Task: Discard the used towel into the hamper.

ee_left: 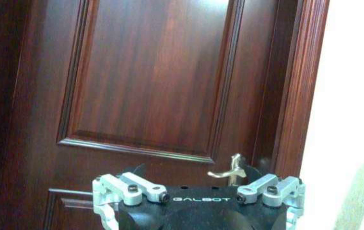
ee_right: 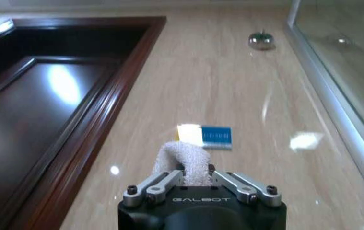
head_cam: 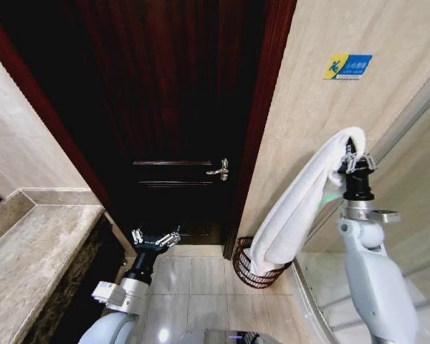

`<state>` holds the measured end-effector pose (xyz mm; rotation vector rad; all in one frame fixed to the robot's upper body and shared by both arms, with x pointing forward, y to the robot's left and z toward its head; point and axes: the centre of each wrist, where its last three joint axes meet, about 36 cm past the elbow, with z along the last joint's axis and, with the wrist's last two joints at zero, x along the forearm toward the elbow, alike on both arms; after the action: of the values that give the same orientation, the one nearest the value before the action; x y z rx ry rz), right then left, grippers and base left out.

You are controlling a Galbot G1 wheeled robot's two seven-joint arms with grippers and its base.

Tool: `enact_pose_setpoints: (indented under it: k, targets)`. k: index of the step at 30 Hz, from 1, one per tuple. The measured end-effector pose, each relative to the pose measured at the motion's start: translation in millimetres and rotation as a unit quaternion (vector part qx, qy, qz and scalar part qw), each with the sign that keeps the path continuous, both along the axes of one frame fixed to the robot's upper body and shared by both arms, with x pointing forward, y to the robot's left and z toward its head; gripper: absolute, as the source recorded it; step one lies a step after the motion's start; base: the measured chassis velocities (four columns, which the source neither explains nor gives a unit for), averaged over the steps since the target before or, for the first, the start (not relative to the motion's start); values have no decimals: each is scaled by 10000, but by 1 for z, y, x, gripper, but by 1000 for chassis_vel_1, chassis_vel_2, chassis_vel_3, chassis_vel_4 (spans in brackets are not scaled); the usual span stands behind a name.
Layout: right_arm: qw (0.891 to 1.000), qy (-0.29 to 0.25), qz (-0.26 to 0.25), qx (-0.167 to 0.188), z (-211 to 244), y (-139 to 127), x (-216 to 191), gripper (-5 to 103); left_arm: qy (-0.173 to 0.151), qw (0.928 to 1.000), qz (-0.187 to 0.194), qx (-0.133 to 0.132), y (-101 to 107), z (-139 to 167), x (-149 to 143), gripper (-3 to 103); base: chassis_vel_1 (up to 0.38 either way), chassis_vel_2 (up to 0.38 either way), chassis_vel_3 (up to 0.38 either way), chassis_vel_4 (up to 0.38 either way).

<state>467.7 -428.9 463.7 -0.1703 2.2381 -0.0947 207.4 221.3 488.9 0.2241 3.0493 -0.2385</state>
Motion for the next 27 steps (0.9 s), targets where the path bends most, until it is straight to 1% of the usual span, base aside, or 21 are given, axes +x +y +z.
enact_pose_setpoints:
  k: [1, 4, 5, 7, 9, 12, 17, 19, 20, 24, 27]
  targets:
    - [10000, 0, 0, 0, 0, 0, 0, 8, 0, 10000, 0, 0, 0, 0, 0, 100, 0, 0, 0, 0]
    - [9998, 194, -85, -29, -26, -9, -3, 8, 0, 10000, 0, 0, 0, 0, 0, 100, 0, 0, 0, 0]
    - [9998, 194, -85, -29, -26, -9, -3, 8, 0, 10000, 0, 0, 0, 0, 0, 100, 0, 0, 0, 0]
    - [9995, 256, -201, -22, -34, -20, -1, 8, 0, 10000, 0, 0, 0, 0, 0, 100, 0, 0, 0, 0]
    - [9995, 228, -237, -27, -31, -24, 1, 8, 0, 10000, 0, 0, 0, 0, 0, 100, 0, 0, 0, 0]
    - [9996, 57, -287, -48, -15, -31, 10, 8, 0, 10000, 0, 0, 0, 0, 0, 100, 0, 0, 0, 0]
    - [9996, -15, -268, -53, -6, -30, 14, 8, 0, 10000, 0, 0, 0, 0, 0, 100, 0, 0, 0, 0]
    - [9997, 92, -208, -39, -20, -25, 13, 8, 0, 10000, 0, 0, 0, 0, 0, 100, 0, 0, 0, 0]
    - [9997, 92, -208, -39, -20, -25, 13, 8, 0, 10000, 0, 0, 0, 0, 0, 100, 0, 0, 0, 0]
    - [9989, 442, -169, -69, -70, -22, 7, 8, 0, 10000, 0, 0, 0, 0, 0, 100, 0, 0, 0, 0]
    - [9983, 556, -146, -42, -86, -18, 3, 8, 1, 10000, 0, 0, 0, 0, 0, 100, 0, 0, 0, 0]
